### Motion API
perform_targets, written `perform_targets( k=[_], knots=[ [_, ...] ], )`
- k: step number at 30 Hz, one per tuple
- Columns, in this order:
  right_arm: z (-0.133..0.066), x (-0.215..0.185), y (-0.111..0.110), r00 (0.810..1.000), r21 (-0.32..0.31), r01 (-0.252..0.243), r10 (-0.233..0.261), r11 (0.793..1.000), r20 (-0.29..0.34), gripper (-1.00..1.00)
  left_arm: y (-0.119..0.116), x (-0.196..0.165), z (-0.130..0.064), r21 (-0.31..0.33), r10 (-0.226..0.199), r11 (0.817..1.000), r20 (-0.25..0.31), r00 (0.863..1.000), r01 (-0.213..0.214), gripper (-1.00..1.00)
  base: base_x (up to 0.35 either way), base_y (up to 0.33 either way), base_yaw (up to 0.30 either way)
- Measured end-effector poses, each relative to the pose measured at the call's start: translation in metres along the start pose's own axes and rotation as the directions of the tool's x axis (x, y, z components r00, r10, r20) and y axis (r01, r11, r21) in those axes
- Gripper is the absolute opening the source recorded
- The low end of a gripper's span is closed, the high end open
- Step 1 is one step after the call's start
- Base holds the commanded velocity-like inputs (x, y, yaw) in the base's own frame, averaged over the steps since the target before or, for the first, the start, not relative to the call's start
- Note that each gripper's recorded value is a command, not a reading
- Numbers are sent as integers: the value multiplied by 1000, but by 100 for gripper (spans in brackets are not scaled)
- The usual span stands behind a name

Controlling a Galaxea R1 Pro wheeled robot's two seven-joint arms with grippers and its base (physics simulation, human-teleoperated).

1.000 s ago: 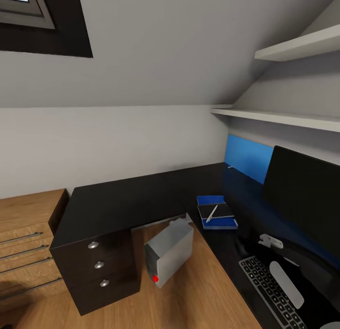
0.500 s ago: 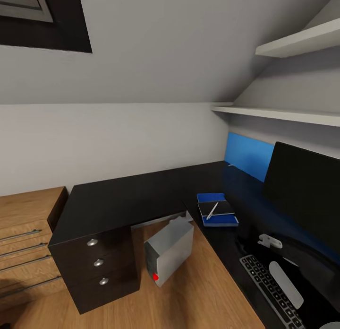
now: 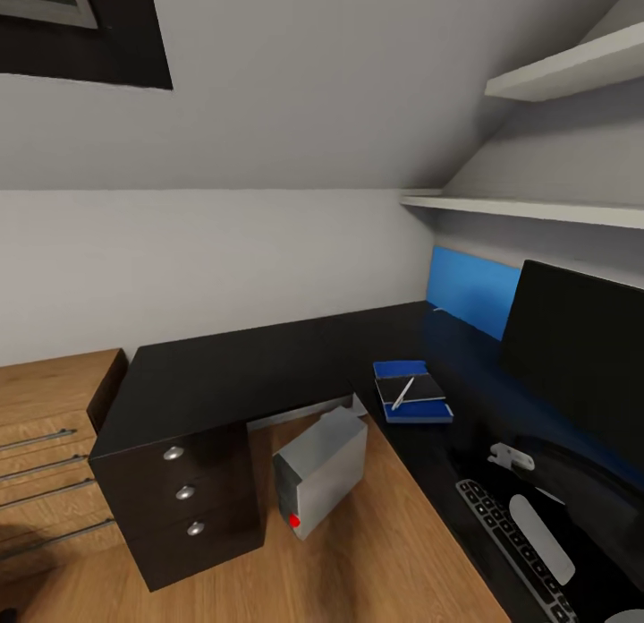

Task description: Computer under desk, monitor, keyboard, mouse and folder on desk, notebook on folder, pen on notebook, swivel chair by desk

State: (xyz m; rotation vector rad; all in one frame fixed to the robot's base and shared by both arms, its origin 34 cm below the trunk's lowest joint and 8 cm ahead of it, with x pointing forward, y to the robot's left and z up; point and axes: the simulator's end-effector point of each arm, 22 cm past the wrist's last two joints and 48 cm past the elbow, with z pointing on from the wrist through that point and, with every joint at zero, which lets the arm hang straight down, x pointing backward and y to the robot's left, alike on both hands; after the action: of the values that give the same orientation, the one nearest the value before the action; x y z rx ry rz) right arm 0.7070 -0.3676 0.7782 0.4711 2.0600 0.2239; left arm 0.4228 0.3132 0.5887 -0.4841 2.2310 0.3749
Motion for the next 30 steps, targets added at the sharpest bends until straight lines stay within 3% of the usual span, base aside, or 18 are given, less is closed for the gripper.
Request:
perform_targets(
  k=[30],
  knots=[
    [3, 6, 2, 1000, -18, 1, -1, 1000, 0, 100, -1, 7, 4, 3, 7, 1000, -1, 1000, -7, 100, 39, 0, 0]
  ],
)
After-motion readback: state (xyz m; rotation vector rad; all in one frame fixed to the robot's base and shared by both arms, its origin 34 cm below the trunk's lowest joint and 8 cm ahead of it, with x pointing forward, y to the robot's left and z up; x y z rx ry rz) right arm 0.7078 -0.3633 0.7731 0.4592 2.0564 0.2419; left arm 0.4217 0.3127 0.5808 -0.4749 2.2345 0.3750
